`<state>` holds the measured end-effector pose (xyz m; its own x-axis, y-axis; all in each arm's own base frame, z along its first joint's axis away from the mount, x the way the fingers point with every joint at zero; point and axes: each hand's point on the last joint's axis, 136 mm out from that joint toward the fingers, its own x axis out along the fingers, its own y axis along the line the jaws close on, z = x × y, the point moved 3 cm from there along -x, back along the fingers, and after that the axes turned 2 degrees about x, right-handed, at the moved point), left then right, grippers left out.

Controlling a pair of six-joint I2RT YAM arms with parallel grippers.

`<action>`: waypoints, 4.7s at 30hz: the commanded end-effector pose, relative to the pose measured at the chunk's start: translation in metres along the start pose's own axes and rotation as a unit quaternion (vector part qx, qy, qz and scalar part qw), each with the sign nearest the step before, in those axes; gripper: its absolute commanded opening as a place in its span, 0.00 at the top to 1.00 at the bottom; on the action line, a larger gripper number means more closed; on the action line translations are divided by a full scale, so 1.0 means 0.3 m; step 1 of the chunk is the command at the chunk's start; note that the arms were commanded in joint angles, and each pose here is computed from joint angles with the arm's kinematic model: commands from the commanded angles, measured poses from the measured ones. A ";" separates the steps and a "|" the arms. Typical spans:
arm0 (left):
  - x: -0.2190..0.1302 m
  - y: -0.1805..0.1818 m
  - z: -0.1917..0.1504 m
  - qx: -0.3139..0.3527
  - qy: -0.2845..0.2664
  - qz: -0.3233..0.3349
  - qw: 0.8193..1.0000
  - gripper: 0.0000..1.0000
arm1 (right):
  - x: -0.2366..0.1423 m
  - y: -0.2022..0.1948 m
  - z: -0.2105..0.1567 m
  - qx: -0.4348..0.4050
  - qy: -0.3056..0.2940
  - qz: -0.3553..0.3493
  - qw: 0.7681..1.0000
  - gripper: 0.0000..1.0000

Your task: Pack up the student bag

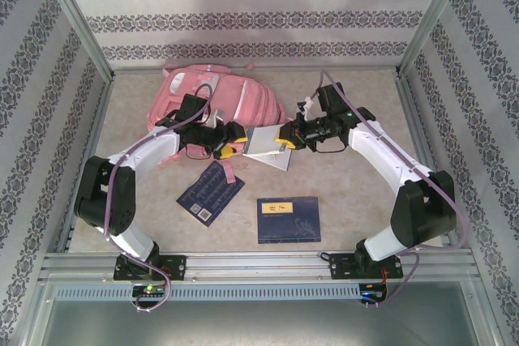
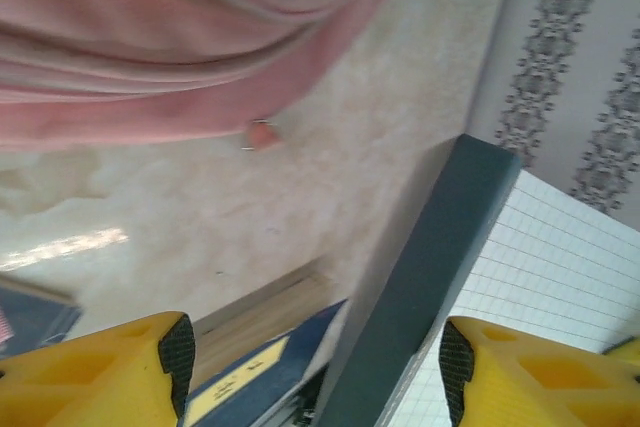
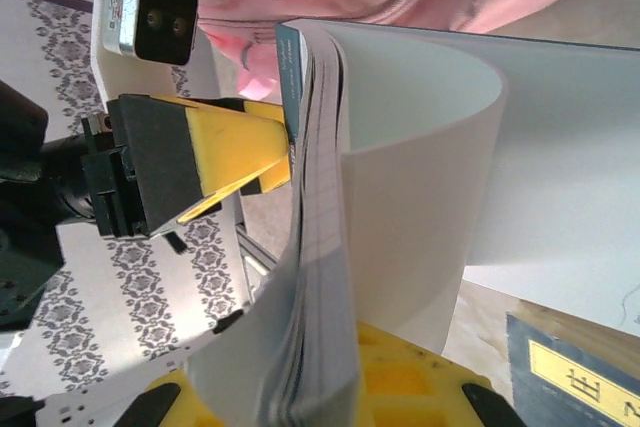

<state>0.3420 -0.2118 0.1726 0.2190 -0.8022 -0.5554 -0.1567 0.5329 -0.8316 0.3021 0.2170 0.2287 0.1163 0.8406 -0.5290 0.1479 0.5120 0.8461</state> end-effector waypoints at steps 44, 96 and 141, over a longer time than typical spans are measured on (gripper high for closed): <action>-0.246 -0.428 0.044 0.038 -0.118 -0.214 0.969 1.00 | -0.142 0.064 -0.021 0.048 -0.099 0.067 0.992 0.04; -0.146 -0.226 0.154 0.113 -0.107 0.104 0.982 0.48 | -0.265 -0.083 -0.031 0.063 -0.233 -0.020 0.970 1.00; -0.203 -0.440 0.547 0.136 -0.143 0.051 0.979 1.00 | -0.360 -0.109 0.074 -0.033 -0.314 -0.139 0.938 1.00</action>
<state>0.5228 -0.2056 0.2366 0.4220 -0.5824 -0.6948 -0.0049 0.7649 -0.6442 0.2854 0.1068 0.2396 0.5691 0.4247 -0.7041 0.2698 0.7124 0.6478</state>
